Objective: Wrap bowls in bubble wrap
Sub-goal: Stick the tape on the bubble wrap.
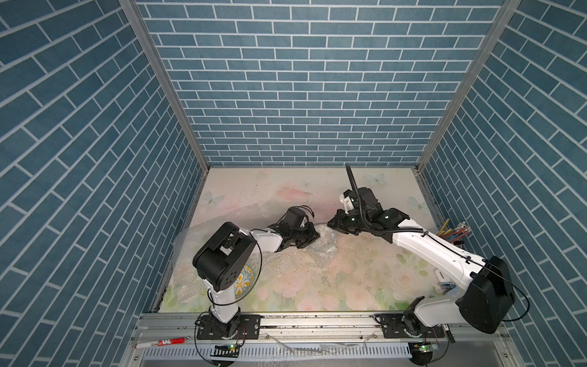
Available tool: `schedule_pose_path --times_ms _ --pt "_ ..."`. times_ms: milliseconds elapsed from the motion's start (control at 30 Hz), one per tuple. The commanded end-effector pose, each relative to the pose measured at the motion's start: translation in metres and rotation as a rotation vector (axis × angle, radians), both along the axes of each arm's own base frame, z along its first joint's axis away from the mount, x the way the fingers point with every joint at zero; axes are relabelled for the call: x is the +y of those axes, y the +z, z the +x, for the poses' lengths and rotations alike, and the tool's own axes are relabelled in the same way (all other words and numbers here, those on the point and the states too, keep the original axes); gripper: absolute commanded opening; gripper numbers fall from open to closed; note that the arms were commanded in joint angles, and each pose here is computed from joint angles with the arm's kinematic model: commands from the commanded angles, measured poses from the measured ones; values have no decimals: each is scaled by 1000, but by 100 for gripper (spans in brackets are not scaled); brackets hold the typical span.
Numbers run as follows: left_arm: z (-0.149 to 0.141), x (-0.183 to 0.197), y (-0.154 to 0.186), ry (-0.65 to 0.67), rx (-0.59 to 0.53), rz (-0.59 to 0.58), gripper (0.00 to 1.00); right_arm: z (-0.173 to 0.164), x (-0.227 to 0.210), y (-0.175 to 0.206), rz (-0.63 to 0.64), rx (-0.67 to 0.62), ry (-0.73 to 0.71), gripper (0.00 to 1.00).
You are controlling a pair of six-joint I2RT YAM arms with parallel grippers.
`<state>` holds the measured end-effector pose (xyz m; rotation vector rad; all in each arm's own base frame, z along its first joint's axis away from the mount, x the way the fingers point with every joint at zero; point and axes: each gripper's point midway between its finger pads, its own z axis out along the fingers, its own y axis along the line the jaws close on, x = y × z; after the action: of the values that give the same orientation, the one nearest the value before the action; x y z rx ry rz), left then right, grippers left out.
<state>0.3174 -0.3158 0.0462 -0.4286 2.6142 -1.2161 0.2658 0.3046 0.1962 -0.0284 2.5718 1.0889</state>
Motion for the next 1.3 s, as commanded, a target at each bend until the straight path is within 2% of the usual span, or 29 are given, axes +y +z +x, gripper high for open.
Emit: schedule_pose_path --times_ms 0,233,600,800,1067,1267 --pt "-23 19 -45 8 124 97 6 8 40 26 251 -20 62 0" --pt "-23 19 -46 9 128 93 6 16 51 0 353 16 31 0" --pt "-22 18 -45 20 126 80 6 12 38 -49 316 43 -28 0" --pt "-20 17 -42 21 115 75 6 -1 19 -66 261 65 -62 0" --pt "-18 16 -37 20 103 68 6 -16 10 -111 181 220 -93 0" --pt "-14 13 -29 19 84 56 6 -31 1 -142 72 348 -103 0"
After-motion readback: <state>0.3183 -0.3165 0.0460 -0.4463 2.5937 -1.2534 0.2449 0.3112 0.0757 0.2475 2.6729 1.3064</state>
